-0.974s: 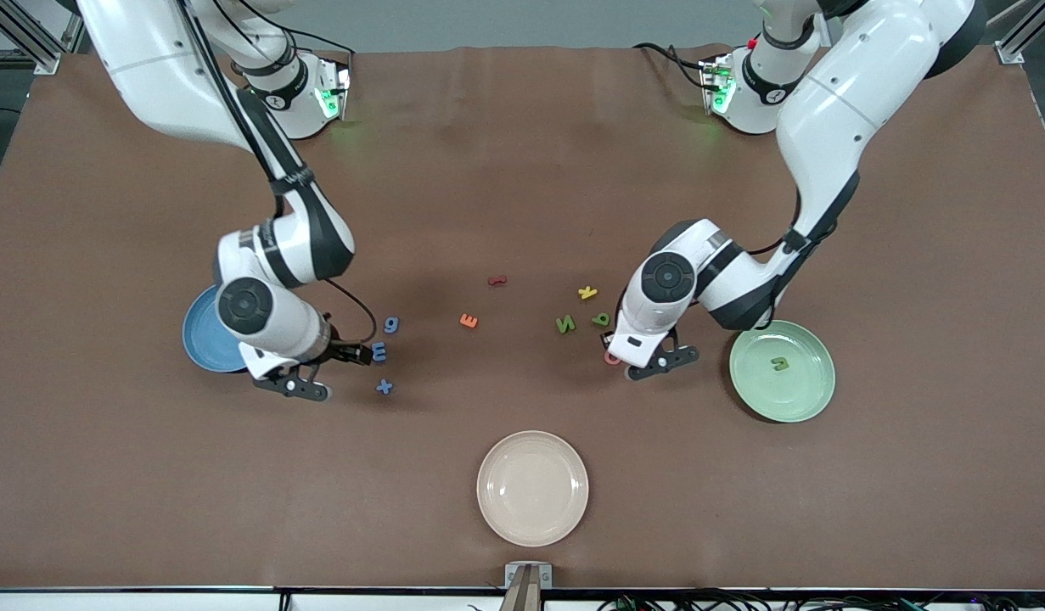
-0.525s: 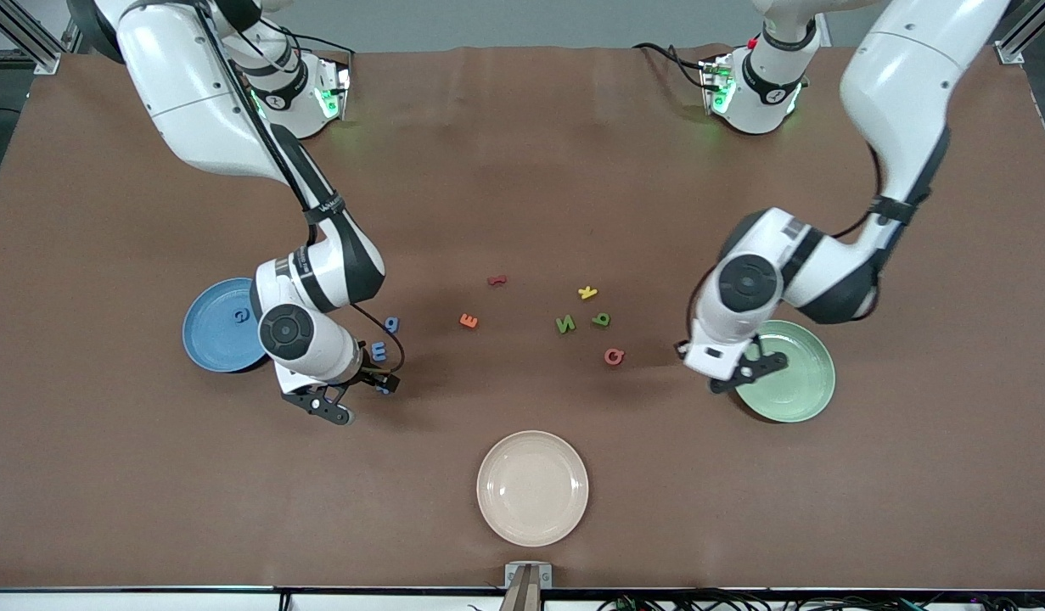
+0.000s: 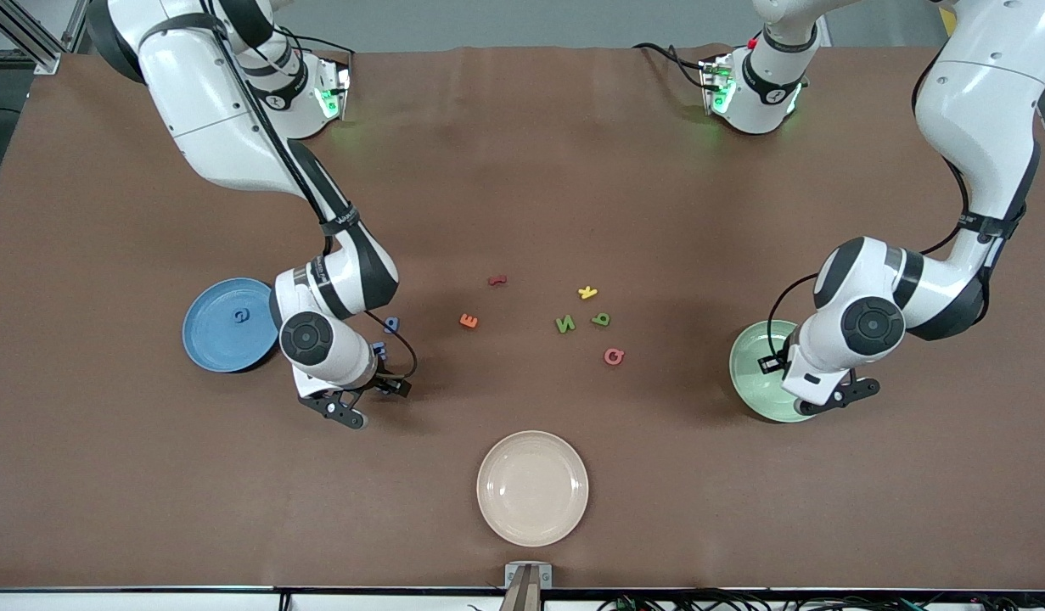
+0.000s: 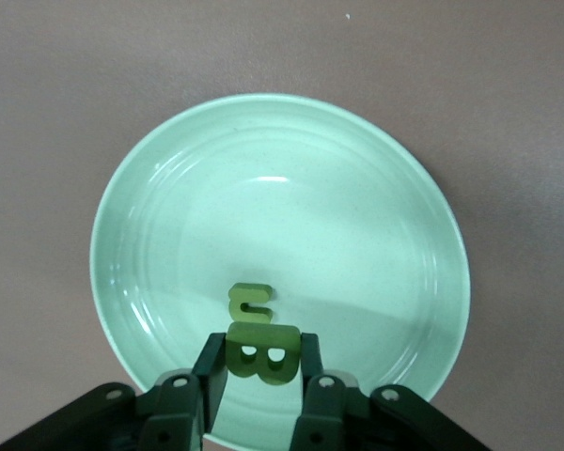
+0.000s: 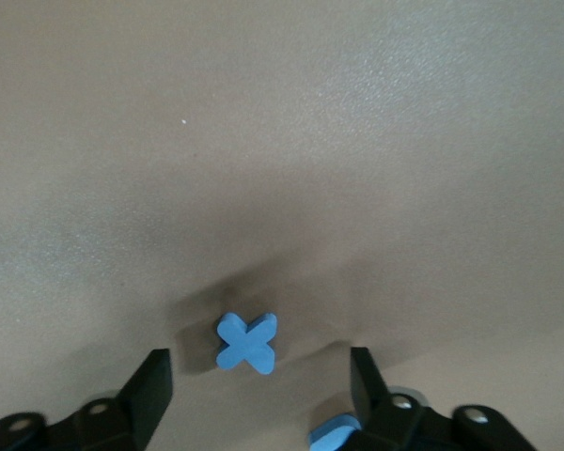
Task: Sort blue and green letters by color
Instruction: 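Place green letter on the green plate while the right gripper lifts blue x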
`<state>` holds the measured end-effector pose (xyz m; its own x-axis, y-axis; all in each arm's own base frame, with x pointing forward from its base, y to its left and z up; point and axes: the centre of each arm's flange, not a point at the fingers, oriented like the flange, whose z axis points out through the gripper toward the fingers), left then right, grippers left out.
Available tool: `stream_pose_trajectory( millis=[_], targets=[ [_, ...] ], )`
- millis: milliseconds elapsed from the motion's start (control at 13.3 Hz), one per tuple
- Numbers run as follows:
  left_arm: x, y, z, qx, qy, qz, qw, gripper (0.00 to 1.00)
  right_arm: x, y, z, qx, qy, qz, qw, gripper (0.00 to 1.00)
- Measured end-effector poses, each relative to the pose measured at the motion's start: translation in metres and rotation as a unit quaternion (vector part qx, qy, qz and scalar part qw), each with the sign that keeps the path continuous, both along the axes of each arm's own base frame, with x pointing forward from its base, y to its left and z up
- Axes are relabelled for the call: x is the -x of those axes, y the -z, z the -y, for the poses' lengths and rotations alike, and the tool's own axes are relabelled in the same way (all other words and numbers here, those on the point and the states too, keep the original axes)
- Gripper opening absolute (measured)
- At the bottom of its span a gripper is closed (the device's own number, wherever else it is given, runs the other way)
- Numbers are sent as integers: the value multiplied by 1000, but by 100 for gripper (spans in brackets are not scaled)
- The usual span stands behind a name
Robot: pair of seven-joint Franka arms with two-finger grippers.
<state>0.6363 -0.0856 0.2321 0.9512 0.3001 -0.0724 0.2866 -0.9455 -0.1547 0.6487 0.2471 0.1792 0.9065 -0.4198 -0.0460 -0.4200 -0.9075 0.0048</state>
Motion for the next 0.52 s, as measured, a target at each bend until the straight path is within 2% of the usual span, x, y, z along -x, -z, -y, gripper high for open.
stream_pose_trajectory(
  millis=[75, 225, 300, 450, 525],
  targets=[
    [0, 2, 1, 1, 1, -1, 1000, 39, 0, 1, -1, 0, 0, 0, 1000, 81],
    [0, 1, 3, 2, 1, 0, 1000, 56, 1, 1, -2, 0, 1, -1, 1000, 66],
    [0, 0, 8, 3, 4, 1, 1000, 67, 1, 1, -2, 0, 1, -1, 1000, 66],
    [3, -7, 31, 11, 11, 5, 1000, 87, 1, 1, -2, 0, 1, -1, 1000, 50],
    [7, -12, 49, 16, 11, 8, 1000, 98, 1, 1, -2, 0, 2, -1, 1000, 48]
  ],
)
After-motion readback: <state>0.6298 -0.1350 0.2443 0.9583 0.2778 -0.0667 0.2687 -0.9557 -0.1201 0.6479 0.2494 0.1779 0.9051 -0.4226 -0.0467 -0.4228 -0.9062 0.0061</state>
